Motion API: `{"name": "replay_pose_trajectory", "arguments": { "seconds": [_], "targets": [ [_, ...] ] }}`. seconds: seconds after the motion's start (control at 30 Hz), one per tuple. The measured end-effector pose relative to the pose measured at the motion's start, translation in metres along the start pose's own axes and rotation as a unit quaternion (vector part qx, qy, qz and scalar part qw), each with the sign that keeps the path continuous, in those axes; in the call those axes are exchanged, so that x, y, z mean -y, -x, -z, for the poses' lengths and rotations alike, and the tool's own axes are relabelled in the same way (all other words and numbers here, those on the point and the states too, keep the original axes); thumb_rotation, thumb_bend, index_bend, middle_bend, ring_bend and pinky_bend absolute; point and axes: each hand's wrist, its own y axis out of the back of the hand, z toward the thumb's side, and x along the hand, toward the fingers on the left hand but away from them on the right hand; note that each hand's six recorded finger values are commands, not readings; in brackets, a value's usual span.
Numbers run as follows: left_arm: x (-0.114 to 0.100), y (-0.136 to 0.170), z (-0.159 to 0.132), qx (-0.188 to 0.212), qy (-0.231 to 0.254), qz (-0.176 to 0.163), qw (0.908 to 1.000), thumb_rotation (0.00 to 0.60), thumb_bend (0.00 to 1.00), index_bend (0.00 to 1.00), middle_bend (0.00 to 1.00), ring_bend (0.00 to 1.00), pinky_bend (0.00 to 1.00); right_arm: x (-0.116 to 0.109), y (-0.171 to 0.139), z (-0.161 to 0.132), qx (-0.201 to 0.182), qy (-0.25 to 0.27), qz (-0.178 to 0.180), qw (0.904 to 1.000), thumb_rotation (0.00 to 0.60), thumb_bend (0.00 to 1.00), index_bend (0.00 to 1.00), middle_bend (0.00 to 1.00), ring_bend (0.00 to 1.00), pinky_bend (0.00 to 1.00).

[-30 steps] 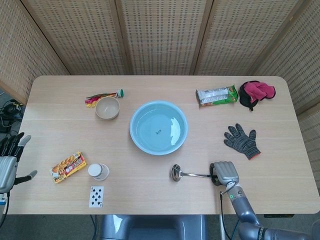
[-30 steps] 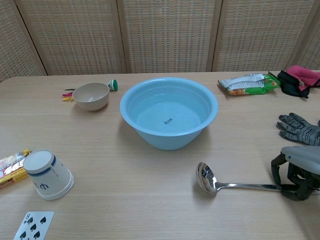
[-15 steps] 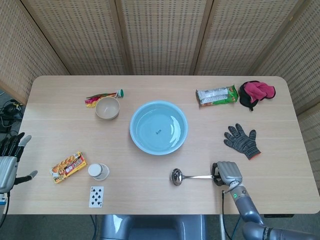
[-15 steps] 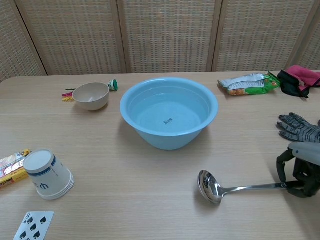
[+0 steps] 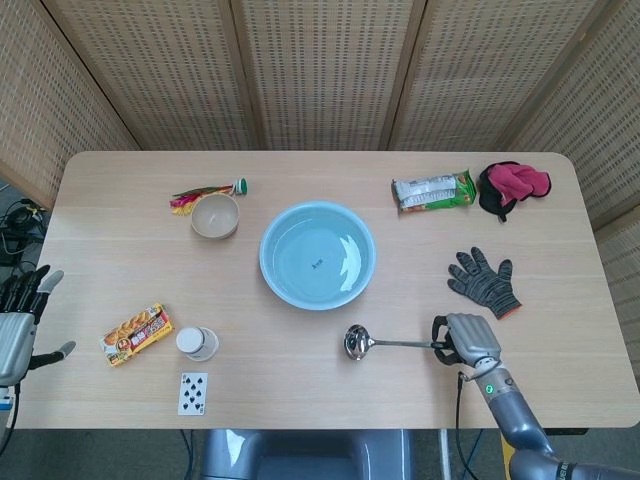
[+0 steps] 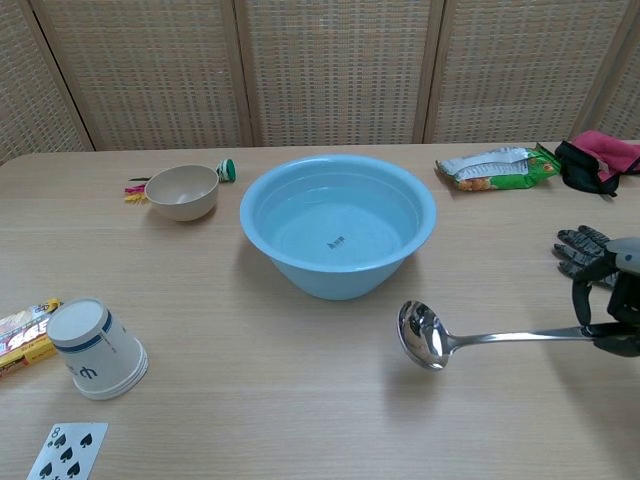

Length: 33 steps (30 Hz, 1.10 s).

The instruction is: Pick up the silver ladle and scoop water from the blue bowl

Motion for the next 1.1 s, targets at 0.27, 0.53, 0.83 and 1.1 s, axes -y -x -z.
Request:
{"name": "replay_pose_trajectory", "arguments": {
  "seconds": [0.27, 0.53, 0.83, 1.1],
  "targets": [
    [0.0, -0.002, 0.002, -0.004, 0.002, 0.001, 1.0, 0.6, 0.0, 0.0, 0.0, 0.0, 0.0, -0.023, -0.012, -0.011, -0.02, -0.004, 0.011, 0.9997, 0.6, 0.93, 0.75, 1.0, 1.0, 1.0],
    [-0.001, -0.004, 0.004, -0.007, 0.004, 0.0, 1.0, 0.6, 0.0, 0.0, 0.0, 0.0, 0.0, -0.056, -0.025, -0.038, -0.048, -0.025, 0.028, 0.9982, 0.6, 0.93, 0.75, 1.0, 1.0, 1.0],
    [-0.002, -0.005, 0.005, -0.011, 0.008, 0.002, 0.9999, 0.6, 0.0, 0.0, 0.0, 0.0, 0.0, -0.095, -0.011, -0.071, -0.049, -0.046, 0.049, 0.9965, 0.6, 0.93, 0.75, 1.0, 1.0, 1.0],
    [0.0, -0.009, 0.012, -0.025, 0.008, 0.006, 0.9996, 0.6, 0.0, 0.0, 0.0, 0.0, 0.0, -0.134, 0.02, -0.117, -0.026, -0.082, 0.074, 0.9935, 0.6, 0.93, 0.75, 1.0, 1.0, 1.0]
  ]
}}
